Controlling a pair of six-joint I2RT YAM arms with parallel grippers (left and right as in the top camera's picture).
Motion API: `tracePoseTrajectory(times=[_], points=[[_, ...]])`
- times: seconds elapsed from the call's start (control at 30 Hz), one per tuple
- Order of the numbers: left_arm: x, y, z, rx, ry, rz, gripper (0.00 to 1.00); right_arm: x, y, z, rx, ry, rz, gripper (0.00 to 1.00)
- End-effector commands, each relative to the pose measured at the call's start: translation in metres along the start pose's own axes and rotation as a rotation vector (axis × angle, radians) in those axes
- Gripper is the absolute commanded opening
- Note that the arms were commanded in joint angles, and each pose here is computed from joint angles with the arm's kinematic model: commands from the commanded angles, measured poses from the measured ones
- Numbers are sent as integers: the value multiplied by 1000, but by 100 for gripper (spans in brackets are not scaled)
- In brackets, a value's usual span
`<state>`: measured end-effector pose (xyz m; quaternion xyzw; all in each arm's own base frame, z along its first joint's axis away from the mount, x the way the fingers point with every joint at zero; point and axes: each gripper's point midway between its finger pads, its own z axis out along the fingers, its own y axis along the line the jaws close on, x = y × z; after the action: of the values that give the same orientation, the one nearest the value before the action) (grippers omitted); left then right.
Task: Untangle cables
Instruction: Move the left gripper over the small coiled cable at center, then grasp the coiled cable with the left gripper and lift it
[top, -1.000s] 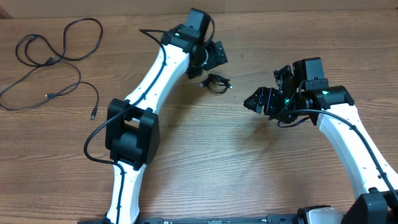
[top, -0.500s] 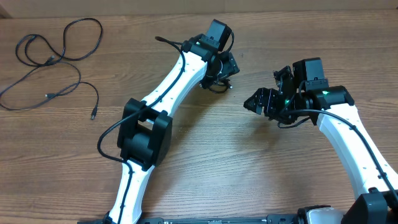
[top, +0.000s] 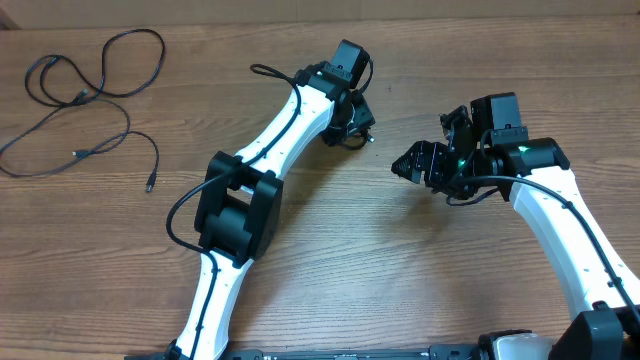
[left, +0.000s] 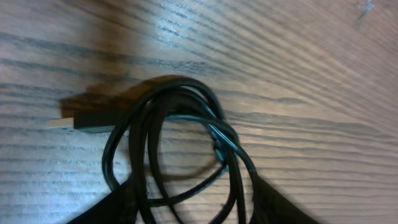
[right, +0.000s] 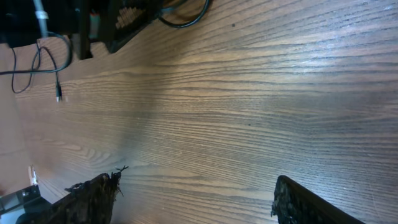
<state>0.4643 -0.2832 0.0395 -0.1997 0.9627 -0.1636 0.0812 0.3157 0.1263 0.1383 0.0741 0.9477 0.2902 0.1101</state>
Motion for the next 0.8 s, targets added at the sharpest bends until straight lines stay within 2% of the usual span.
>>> tracePoseTrajectory(times=[0.0,0.1,0.17,0.27,0.37,0.4,0.53,0.67,0.77], points=[[-1,8,10,-23,3,-11,29,1,1,1,-8,4,-10,80],[-5,8,8,-17,-3,18,4,2,1,1,-7,7,-9,80],[-3,4,5,13,26,82,4,3,1,1,-9,12,-6,80],[8,-13,-9,134,112,204,4,5,4,1,-23,21,-4,80],[18,-36,-42,321,178,384,4,5,4,1,-22,22,-3,81],[24,-45,-68,411,199,477,4,5,3,1,-19,21,-3,81],[34,-38,-114,430,194,604,4,3,-4,1,18,7,1,81],[43,-39,-146,446,181,650,4,3,-3,1,17,8,5,82],[60,-45,-170,520,202,729,4,4,-2,1,11,14,7,82]])
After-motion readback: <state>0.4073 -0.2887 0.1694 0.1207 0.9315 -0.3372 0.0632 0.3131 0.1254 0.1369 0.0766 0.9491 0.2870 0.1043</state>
